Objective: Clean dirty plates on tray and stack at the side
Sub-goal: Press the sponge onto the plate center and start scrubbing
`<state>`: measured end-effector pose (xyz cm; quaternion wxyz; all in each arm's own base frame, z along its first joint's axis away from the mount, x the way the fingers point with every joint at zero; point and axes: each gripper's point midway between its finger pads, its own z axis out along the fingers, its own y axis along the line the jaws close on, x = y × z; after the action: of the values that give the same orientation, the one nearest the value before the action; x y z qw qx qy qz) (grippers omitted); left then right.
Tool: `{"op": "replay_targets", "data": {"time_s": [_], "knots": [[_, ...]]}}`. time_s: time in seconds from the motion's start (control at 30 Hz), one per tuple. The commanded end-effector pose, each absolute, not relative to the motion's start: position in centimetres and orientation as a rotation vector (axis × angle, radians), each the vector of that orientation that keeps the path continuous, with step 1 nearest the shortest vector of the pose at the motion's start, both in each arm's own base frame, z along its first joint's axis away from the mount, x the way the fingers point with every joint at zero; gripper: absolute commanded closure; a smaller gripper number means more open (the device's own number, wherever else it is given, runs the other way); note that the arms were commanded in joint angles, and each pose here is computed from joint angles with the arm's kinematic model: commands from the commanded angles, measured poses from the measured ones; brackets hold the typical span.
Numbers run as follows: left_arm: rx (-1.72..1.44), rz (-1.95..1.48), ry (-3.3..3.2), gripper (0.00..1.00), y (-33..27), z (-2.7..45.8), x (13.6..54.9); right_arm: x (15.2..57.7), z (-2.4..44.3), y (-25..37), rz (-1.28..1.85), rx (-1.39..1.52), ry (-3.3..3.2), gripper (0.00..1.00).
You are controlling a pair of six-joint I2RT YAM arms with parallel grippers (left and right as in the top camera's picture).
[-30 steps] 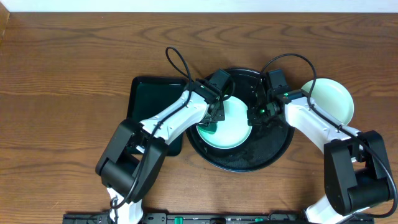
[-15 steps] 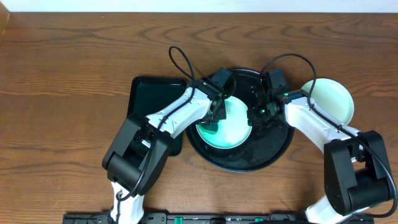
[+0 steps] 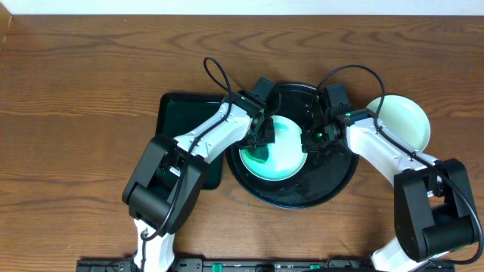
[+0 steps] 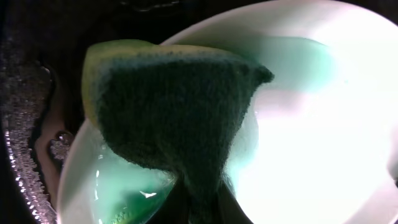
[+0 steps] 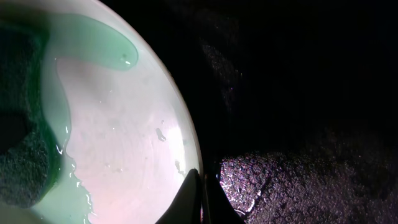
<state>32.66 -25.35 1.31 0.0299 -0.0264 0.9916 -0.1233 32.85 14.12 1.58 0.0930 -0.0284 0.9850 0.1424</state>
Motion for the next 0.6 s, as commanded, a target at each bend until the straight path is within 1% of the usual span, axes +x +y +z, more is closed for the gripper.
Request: {"op": "replay_targets", "data": {"time_s": [0.0, 0.17, 0.3, 0.5, 0.53, 0.57], "knots": [[0.023, -0.597, 3.139, 0.93, -28.3, 1.3, 29.5, 32.4, 1.1, 14.5, 0.445, -0.076, 2.943, 0.99], [0.065, -0.683, 3.014, 0.92, -28.9, 6.2, 30.3, 32.4, 1.1, 14.5, 0.445, -0.076, 2.943, 0.99], [0.063, -0.653, 2.926, 0.93, -28.2, 8.9, 31.1, 32.4, 1.1, 14.5, 0.445, -0.076, 2.943, 0.99], [0.027, -0.493, 2.888, 0.93, -26.3, 9.1, 31.9, 32.4, 1.1, 14.5, 0.445, -0.076, 2.943, 0.98], [0.019, -0.455, 2.885, 0.93, -25.8, 9.0, 32.1, 32.4, 1.1, 14.5, 0.445, -0.076, 2.943, 0.96], [0.011, -0.418, 2.880, 0.92, -25.4, 8.8, 32.3, 32.4, 1.1, 14.5, 0.445, -0.076, 2.943, 0.91]]}}
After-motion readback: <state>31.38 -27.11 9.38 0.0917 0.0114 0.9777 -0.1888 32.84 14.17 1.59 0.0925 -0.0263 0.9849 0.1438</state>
